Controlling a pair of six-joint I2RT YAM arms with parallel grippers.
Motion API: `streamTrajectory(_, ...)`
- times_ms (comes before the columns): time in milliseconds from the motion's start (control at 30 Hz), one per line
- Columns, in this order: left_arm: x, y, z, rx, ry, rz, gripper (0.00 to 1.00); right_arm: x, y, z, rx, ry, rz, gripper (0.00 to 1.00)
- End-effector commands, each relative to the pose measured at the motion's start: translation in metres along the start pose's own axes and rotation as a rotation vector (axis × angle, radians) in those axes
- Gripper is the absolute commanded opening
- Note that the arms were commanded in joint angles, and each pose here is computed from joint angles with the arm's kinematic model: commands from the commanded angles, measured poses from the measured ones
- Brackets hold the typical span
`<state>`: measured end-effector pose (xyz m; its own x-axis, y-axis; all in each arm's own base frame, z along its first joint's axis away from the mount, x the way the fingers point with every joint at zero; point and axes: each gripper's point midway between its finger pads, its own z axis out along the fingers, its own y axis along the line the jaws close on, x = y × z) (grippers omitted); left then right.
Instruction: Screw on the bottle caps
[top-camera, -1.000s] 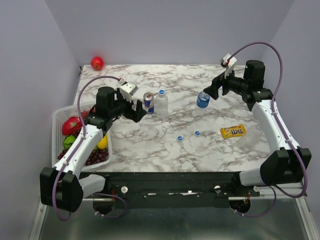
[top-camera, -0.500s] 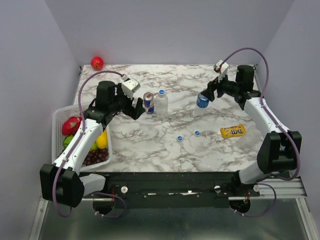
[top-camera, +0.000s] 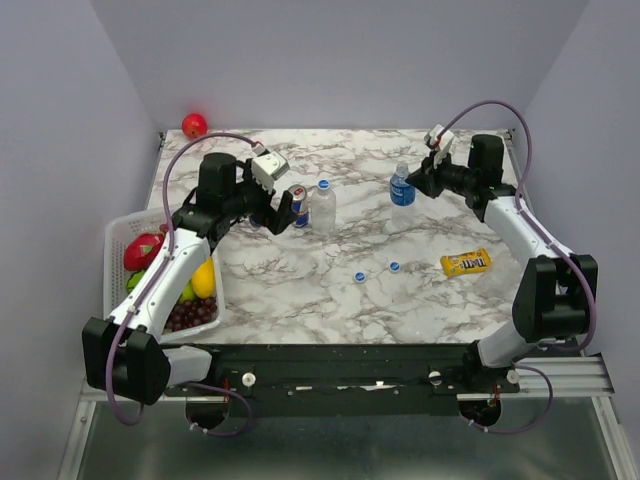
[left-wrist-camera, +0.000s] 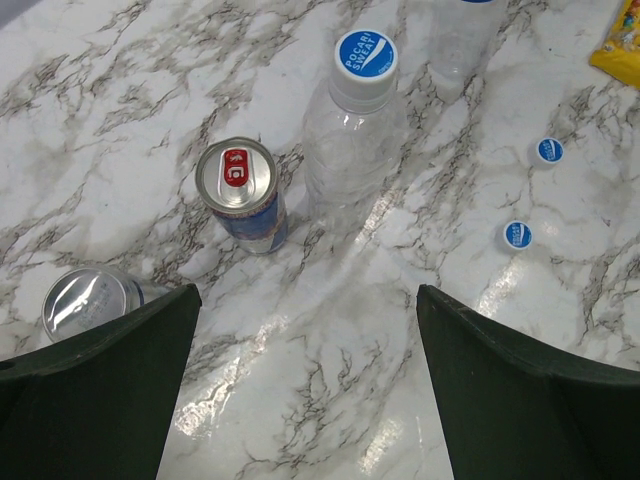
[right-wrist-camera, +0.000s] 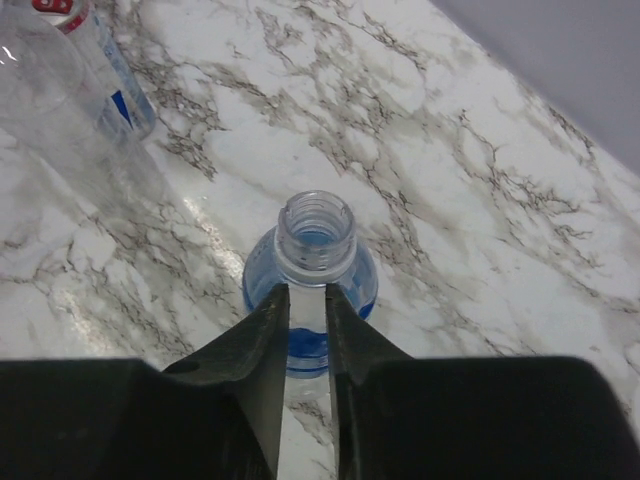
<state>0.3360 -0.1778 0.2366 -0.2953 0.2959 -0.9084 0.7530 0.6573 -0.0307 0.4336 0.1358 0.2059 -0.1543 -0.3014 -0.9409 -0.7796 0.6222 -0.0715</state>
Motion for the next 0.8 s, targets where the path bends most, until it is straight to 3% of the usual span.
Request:
streamTrajectory(0, -0.012, -0.035, 0.006, 0.128, -0.012, 0.094, 0.99, -0.011, 0.020, -0.006, -0.058, -0.041, -0.013, 0.14)
streamTrajectory(400, -0.002, -0.059, 0.007, 0.172, 0.006, 0.136, 0.99, -0.027, 0.019, -0.014, -0.044, -0.059, -0.079, 0.11)
streamTrajectory(467, -0.004, -0.057, 0.005, 0.158, 0.002, 0.146, 0.99, -0.033, 0.016, -0.011, -0.064, -0.060, -0.142, 0.28)
streamTrajectory(533, -0.005, -0.056, 0.004, 0.154, 0.003, 0.152, 0.99, -0.036, 0.011, -0.001, -0.114, -0.014, -0.231, 0.55)
streamTrajectory(600, -0.006, -0.055, 0.002, 0.145, 0.000, 0.160, 0.99, -0.046, 0.006, 0.003, -0.159, 0.037, -0.310, 0.62)
streamTrajectory(633, -0.007, -0.055, 0.002, 0.145, -0.003, 0.160, 0.99, -0.027, 0.001, 0.016, -0.196, 0.089, -0.288, 0.66)
streamTrajectory(767, -0.004, -0.054, -0.001, 0.140, -0.003, 0.156, 0.99, -0.015, -0.001, 0.032, -0.332, 0.160, -0.344, 0.74)
